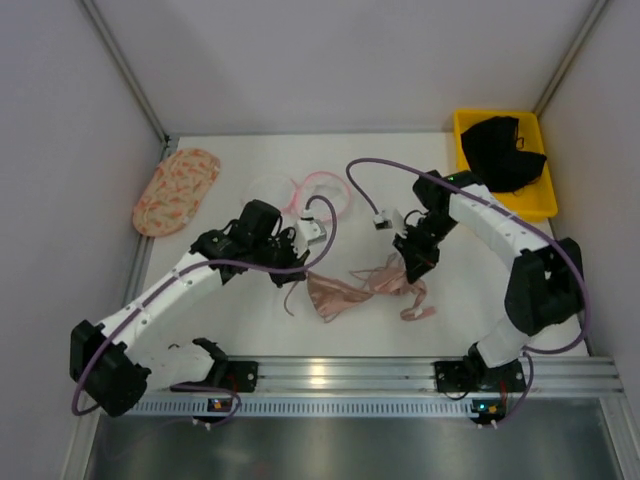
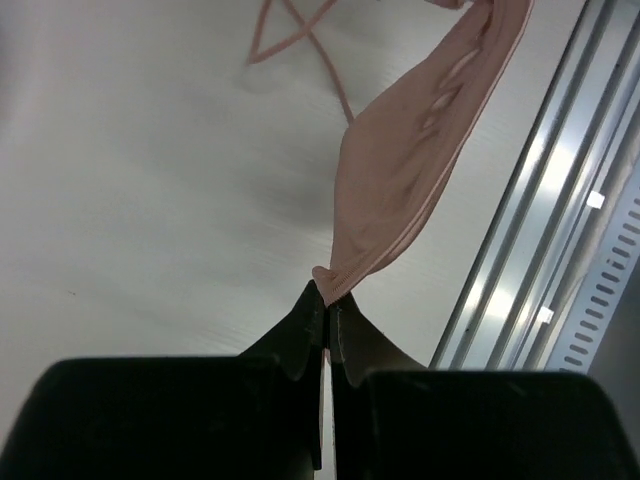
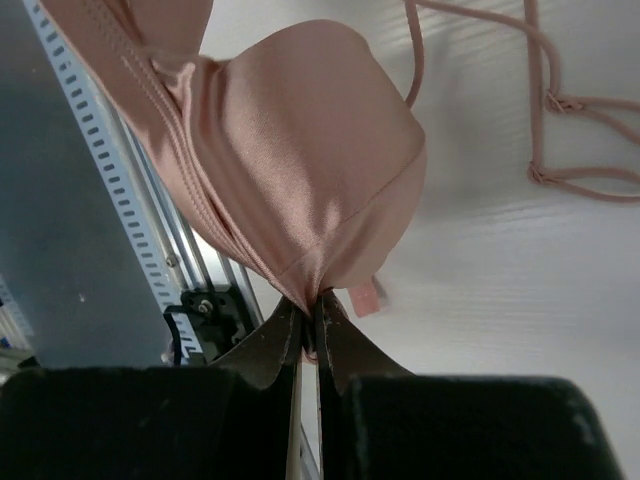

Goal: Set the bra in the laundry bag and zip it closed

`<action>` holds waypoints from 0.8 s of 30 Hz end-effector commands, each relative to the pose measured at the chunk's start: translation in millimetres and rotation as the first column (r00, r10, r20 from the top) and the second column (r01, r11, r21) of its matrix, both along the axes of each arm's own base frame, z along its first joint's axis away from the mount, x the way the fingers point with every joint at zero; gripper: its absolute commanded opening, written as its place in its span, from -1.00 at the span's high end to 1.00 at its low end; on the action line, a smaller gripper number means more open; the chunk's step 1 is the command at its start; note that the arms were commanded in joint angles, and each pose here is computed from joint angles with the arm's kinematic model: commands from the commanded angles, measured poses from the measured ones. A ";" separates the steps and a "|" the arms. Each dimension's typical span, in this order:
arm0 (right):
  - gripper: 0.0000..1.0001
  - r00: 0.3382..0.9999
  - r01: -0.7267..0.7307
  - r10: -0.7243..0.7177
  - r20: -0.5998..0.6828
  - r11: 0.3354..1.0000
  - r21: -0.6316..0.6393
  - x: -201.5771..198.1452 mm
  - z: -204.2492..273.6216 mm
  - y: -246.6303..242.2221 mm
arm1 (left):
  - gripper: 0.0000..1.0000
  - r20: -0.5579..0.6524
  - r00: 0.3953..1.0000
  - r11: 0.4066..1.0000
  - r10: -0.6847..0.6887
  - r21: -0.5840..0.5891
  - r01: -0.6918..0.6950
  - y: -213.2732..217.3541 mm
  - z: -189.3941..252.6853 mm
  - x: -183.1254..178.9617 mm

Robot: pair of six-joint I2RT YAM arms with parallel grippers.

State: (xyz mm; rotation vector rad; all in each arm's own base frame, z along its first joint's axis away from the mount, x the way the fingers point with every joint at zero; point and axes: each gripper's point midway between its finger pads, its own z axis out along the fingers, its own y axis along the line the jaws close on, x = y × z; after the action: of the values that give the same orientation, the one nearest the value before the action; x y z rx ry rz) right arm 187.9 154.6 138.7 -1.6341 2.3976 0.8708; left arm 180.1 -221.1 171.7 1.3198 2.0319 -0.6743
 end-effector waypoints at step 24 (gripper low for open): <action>1.00 0.966 0.059 -0.085 0.245 0.992 0.112 53.7 95.8 -16.9 | 1.00 0.120 0.976 0.973 0.179 -0.167 -0.158 26.1 65.1 113.5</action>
State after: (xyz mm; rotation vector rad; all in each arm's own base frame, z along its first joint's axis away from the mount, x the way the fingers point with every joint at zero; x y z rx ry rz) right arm 304.0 155.3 197.8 -1.4488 2.2074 0.7249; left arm 323.4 -187.6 184.6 0.9854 2.1316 -0.6650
